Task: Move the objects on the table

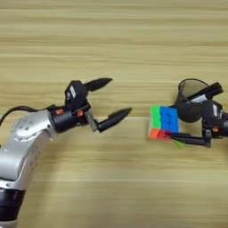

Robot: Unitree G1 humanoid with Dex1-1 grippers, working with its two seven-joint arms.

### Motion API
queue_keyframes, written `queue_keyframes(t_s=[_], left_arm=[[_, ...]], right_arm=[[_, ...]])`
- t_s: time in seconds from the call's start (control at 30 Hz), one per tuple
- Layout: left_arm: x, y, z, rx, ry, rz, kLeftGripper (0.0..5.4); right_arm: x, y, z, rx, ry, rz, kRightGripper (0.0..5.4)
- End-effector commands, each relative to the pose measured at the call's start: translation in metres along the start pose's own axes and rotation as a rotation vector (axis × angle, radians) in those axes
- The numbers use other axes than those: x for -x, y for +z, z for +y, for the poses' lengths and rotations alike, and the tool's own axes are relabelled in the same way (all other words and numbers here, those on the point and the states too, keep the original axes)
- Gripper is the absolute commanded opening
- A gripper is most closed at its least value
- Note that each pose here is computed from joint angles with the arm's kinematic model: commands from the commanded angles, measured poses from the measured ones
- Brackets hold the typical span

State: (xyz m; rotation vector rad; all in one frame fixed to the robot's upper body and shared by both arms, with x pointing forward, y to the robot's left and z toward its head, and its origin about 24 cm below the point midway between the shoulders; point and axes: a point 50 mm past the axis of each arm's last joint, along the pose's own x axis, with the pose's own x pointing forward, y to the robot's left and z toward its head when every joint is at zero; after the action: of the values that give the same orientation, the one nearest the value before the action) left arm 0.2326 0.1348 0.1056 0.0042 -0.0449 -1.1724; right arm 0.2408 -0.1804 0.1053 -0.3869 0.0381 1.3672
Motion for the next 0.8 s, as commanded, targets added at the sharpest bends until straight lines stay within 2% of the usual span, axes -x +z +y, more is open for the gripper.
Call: queue_keyframes(t_s=[0.03,0.23,0.5,0.8], left_arm=[[-0.004,-0.005,-0.012,-0.009,-0.110,0.066,5.40],[-0.012,-0.012,-0.020,-0.023,-0.187,0.122,5.40],[-0.017,-0.014,-0.024,-0.039,-0.219,0.134,5.40],[-0.020,-0.015,-0.025,-0.059,-0.220,0.141,5.40]], right_arm=[[0.006,0.013,-0.006,0.035,0.014,-0.010,3.33],[0.005,0.020,-0.003,0.040,0.048,-0.021,3.33],[-0.001,0.036,0.008,0.057,0.117,-0.061,3.33],[-0.004,0.040,0.017,0.049,0.153,-0.072,3.33]])
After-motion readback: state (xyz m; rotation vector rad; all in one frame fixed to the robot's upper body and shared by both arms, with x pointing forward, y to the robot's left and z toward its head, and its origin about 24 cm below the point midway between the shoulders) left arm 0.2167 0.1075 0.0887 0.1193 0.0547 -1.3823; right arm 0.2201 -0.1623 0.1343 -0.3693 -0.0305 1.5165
